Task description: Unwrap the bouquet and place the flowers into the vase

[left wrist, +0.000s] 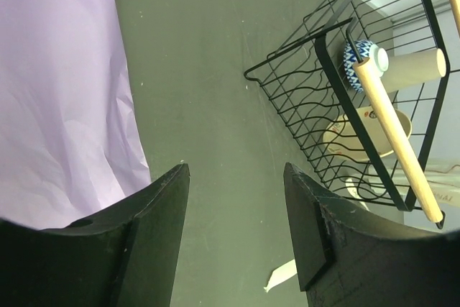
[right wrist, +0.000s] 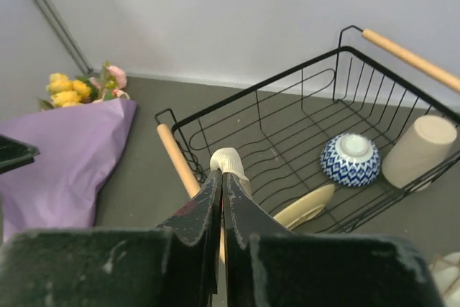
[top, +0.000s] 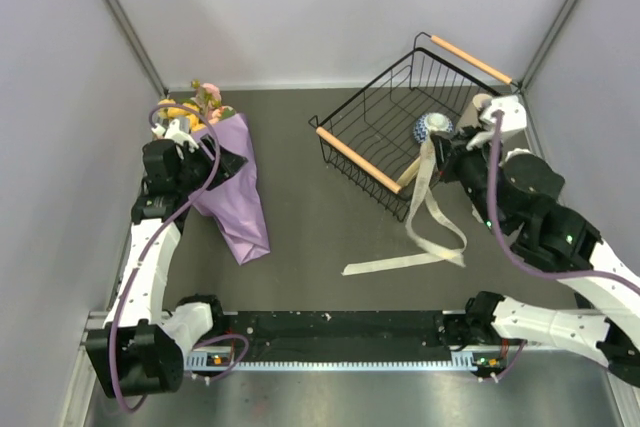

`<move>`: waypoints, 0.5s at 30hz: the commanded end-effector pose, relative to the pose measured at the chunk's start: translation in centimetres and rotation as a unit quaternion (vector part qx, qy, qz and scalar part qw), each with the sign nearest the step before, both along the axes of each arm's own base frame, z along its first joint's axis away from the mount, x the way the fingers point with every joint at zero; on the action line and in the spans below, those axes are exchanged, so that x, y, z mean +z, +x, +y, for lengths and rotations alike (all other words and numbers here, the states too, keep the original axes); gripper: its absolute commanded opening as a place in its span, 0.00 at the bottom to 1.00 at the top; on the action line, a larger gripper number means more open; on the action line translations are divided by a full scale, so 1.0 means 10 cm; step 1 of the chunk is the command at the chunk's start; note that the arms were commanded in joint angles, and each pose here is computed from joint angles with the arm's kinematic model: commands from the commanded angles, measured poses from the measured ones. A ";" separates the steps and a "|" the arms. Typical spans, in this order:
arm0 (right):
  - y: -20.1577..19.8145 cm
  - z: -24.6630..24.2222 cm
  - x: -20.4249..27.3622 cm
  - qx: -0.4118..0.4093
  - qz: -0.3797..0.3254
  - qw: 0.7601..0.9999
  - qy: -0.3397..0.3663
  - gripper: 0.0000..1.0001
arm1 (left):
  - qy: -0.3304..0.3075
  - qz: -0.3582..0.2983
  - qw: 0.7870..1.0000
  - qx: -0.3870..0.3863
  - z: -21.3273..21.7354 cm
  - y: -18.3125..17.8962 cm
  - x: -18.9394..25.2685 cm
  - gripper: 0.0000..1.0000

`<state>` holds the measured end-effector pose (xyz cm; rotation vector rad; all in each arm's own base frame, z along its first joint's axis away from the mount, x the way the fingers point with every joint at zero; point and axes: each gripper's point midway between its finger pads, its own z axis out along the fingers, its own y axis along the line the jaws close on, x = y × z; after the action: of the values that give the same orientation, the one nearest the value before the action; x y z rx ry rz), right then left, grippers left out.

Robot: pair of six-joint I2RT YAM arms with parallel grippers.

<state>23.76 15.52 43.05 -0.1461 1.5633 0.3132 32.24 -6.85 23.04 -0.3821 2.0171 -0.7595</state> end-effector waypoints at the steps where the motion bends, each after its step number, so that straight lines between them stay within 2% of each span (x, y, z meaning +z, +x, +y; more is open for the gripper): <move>1: -0.20 -0.19 0.01 0.009 -0.001 0.996 0.088 0.00 | 0.012 -0.029 1.000 -0.004 0.00 0.07 0.16 0.61; 5: -0.25 -0.67 -0.36 -0.081 0.028 0.995 0.048 0.00 | 0.012 -0.026 1.000 -0.006 -0.01 0.09 0.14 0.61; 8: -0.40 -0.96 -0.38 -0.101 0.024 0.993 0.063 0.00 | 0.012 -0.025 1.000 -0.008 -0.01 0.11 0.12 0.61; 9: -0.47 -1.01 -0.38 -0.092 0.022 0.991 0.094 0.00 | 0.011 -0.023 1.000 -0.009 -0.02 0.12 0.11 0.61; 15: -0.49 -0.49 -1.12 -0.022 0.125 0.986 0.113 0.00 | 0.008 -0.026 0.999 -0.017 -0.07 0.18 0.17 0.61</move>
<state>18.64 6.78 37.92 0.1365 1.5733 0.4153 32.85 -7.23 21.49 -0.3951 2.0696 -0.7693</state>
